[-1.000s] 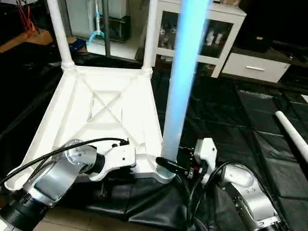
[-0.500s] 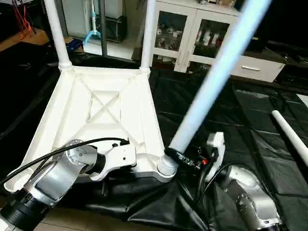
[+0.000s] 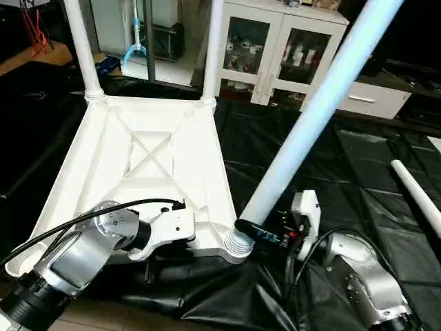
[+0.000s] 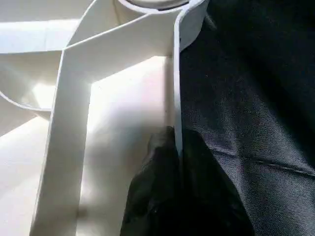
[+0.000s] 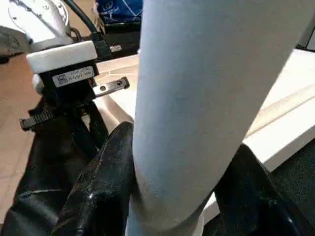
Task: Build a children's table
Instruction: Insert table leg to table base
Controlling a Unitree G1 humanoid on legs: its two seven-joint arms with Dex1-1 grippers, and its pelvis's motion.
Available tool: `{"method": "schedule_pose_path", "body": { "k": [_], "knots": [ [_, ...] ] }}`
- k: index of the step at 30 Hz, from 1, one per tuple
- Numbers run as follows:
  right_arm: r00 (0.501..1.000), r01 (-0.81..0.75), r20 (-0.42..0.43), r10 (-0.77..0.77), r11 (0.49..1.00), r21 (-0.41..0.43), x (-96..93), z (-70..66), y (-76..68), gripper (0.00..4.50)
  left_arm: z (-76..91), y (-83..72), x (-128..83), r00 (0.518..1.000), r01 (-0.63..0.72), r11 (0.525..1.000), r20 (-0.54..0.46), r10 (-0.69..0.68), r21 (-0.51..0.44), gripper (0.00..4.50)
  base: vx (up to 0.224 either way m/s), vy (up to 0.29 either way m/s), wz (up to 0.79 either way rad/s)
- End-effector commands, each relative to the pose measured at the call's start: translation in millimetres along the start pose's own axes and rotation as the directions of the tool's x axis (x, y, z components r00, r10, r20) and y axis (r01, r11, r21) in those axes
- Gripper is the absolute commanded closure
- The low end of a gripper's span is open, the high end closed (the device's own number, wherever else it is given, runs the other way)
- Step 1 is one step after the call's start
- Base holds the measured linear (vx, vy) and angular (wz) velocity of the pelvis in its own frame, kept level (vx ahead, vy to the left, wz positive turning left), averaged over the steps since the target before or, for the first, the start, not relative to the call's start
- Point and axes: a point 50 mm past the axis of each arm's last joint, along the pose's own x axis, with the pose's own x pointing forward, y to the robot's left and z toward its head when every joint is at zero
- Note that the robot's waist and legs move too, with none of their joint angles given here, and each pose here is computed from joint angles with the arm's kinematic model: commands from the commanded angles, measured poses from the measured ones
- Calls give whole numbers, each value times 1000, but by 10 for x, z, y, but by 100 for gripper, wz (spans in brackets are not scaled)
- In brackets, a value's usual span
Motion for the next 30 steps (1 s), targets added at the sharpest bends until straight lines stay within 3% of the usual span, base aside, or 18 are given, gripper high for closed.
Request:
{"method": "schedule_pose_path", "body": {
  "k": [1, 5, 10, 19, 30],
  "knots": [
    [907, 124, -410, -98, 992, 37, -364, -666, -11, 266, -69, -53, 62, 999, 37, 999, -38, -37, -13, 448, 0, 0, 0],
    [909, 90, -414, -51, 993, 76, -355, -677, 50, 266, -65, -50, 62, 999, 37, 999, -39, -38, -10, 448, 0, 0, 0],
    [899, 16, -437, -1, 999, 30, -330, -710, 134, 266, -48, -49, 65, 999, 39, 999, -35, -39, -6, 448, 0, 0, 0],
    [924, -18, -381, -3, 998, -52, -236, -607, 92, 266, -36, -42, 73, 999, 39, 999, -32, -39, -3, 448, 0, 0, 0],
    [925, -39, -381, 10, 997, -68, -235, -610, 94, 266, -37, -41, 72, 999, 37, 999, -34, -37, -4, 450, 0, 0, 0]
  ]
}}
